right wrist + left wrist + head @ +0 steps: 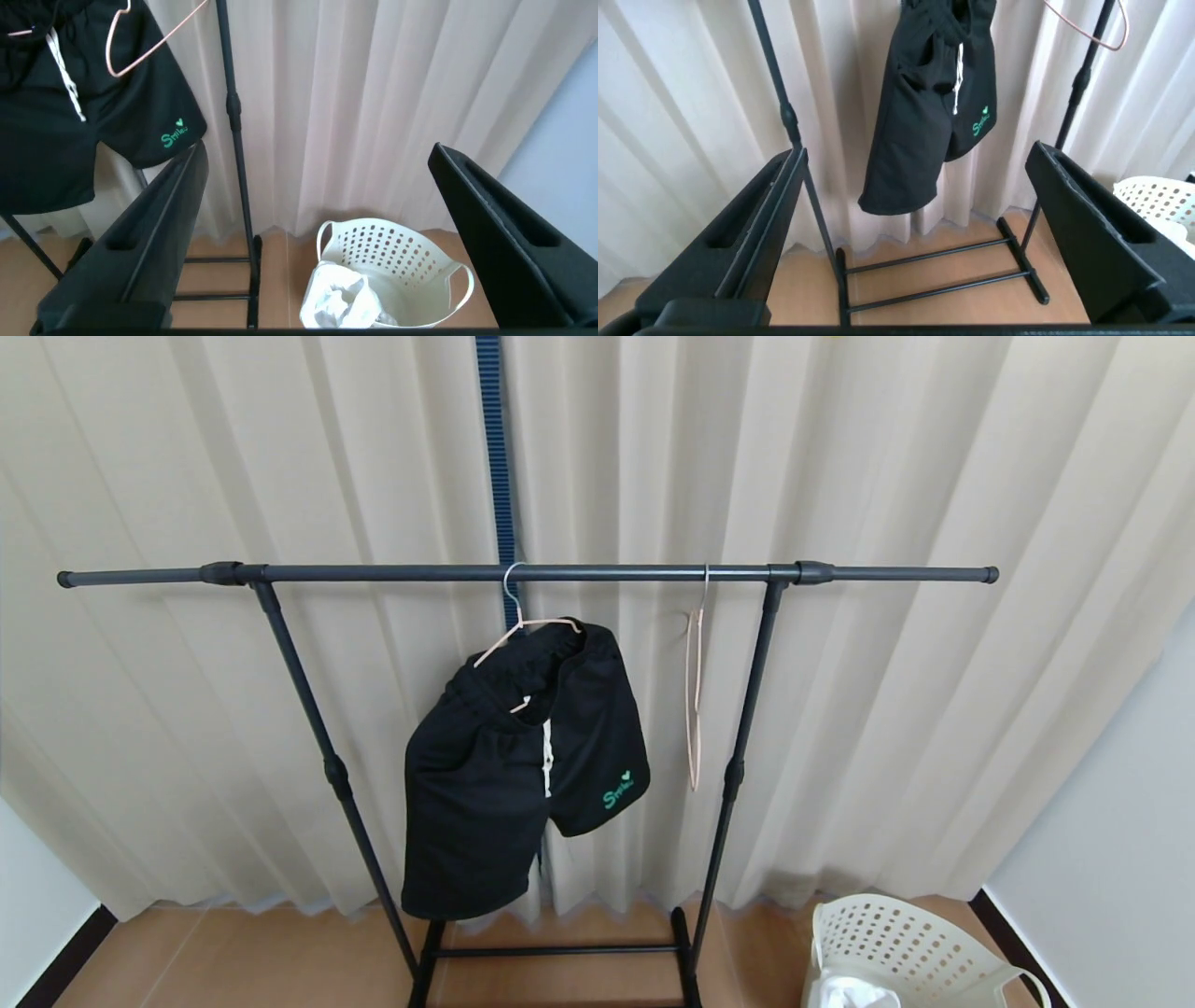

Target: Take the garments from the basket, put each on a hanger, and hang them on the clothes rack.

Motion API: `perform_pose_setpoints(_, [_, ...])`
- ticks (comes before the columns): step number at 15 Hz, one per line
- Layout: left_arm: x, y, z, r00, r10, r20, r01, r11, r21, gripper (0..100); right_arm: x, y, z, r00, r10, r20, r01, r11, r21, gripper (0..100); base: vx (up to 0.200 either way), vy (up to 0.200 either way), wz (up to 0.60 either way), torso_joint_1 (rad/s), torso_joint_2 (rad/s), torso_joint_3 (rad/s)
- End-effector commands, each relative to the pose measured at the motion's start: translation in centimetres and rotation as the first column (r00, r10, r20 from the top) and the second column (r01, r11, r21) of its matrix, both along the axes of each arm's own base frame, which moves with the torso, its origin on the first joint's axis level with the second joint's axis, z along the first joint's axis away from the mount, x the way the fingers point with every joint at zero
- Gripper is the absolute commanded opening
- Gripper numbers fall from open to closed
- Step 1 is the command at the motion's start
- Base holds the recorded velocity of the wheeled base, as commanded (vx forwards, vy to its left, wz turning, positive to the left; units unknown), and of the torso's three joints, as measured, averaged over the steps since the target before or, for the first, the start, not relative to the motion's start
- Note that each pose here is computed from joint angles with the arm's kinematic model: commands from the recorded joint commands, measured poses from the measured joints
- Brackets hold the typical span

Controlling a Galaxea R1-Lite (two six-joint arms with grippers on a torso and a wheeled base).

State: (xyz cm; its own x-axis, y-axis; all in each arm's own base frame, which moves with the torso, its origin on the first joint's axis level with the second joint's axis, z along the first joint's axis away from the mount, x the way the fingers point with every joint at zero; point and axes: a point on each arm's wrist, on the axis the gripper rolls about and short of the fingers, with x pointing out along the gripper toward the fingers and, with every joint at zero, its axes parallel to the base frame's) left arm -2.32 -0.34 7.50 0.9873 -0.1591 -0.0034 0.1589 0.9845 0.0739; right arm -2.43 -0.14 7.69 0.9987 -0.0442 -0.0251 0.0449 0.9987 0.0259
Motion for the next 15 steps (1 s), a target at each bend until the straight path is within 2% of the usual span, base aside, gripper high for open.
perform_pose_setpoints(1, [0.00, -0.03, 0.00, 1.000, -0.015, -0.003, 0.015, 1.000, -0.010, 100, -0.02, 0.00, -0.01, 1.000, 0.000, 0.002, 0.000, 1.000, 0.000, 100, 0.000, 0.000, 0.00, 0.000, 0.00, 0.000])
perform_pose_setpoints(15, [0.00, -0.04, 0.00, 1.000, -0.018, -0.003, 0.018, 1.000, -0.010, 100, -0.02, 0.00, -0.01, 1.000, 0.000, 0.002, 0.000, 1.000, 0.000, 100, 0.000, 0.000, 0.00, -0.142, 0.34, 0.189])
